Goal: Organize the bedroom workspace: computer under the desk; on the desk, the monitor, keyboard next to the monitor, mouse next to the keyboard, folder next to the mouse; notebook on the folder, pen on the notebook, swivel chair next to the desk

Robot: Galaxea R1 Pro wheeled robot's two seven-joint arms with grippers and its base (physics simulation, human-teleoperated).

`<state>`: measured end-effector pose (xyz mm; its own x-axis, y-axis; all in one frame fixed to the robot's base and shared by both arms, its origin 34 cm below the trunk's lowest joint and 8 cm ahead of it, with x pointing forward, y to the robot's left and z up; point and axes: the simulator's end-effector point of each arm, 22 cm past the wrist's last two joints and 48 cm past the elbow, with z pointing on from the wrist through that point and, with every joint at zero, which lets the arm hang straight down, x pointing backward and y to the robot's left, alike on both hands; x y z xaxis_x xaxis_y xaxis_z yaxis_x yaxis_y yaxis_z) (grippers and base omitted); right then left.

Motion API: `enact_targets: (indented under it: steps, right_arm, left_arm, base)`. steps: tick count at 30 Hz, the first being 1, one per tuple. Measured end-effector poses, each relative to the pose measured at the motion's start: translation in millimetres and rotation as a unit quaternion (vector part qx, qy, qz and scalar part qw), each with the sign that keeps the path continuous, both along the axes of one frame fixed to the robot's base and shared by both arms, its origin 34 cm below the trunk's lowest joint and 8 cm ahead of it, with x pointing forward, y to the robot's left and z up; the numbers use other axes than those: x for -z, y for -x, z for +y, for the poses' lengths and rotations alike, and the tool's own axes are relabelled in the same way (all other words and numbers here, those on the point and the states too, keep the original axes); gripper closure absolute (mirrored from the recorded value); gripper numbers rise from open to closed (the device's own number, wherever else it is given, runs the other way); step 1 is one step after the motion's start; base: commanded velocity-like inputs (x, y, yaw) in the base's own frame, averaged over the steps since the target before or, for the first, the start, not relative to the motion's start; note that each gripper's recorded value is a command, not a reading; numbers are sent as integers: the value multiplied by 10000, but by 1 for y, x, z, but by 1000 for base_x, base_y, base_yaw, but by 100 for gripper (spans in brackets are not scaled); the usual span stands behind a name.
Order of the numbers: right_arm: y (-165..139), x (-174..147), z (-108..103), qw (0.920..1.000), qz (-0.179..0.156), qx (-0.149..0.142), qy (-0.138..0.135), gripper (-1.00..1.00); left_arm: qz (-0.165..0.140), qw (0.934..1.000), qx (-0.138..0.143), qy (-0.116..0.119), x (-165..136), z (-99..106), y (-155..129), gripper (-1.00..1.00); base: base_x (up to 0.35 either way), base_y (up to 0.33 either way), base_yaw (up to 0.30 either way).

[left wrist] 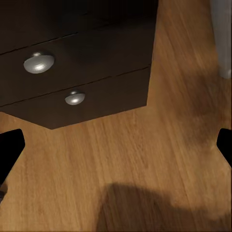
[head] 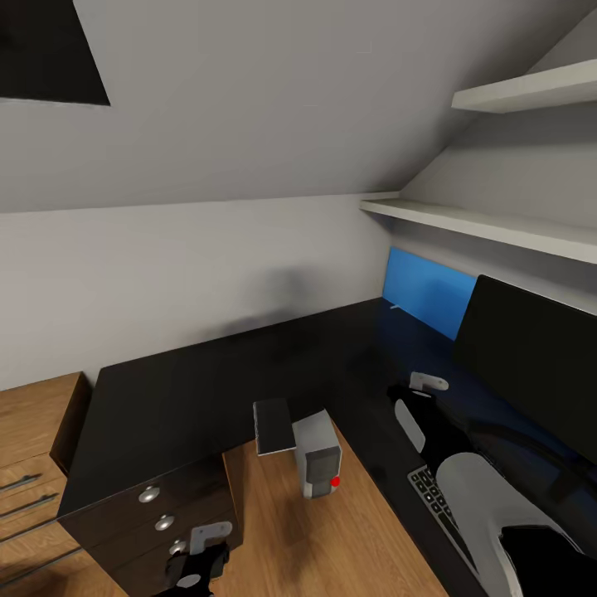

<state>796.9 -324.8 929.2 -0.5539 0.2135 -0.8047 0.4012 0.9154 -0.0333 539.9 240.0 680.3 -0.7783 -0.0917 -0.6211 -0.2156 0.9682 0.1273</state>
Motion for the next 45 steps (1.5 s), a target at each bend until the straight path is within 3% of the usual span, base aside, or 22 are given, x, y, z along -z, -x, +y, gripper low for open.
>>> enact_targets:
  steps: [6, 14, 17, 21, 33, 39, 45]
  right_arm:
    - [21, 44, -11, 9991, 401, 102, 45, 100]
    - [39, 81, -27, 9979, 578, 286, 88, 100]
    - [41, 88, -28, 9973, 489, 521, -193, 100]
    - [39, 92, -32, 9923, 113, 1029, -687, 100]
    - [42, 114, -29, 9791, 13, 1532, -1339, 100]
    - [40, 120, -31, 9781, -56, 1581, -1352, 100]
    - [51, 127, -44, 9764, 95, 1888, -1040, 100]
  left_arm:
    - [-135, 9997, 29, 209, -2, -21, -6, -100]
    - [-129, 9998, -51, 129, 4, -18, -7, -100]
    - [-127, 9998, -60, 124, 8, -18, -7, -100]
    - [-128, 9998, -61, 126, 12, -19, -8, -100]
    - [-121, 9998, -62, 130, 26, -20, -11, -100]
    - [-121, 9998, -65, 132, 33, -20, -12, -100]
    - [-123, 9998, -59, 137, 41, -21, -13, -100]
  base:
    - [0, 0, 0]
    - [0, 0, 0]
    - [0, 0, 0]
    - [0, 0, 0]
    - [0, 0, 0]
    - [0, 0, 0]
    - [0, 0, 0]
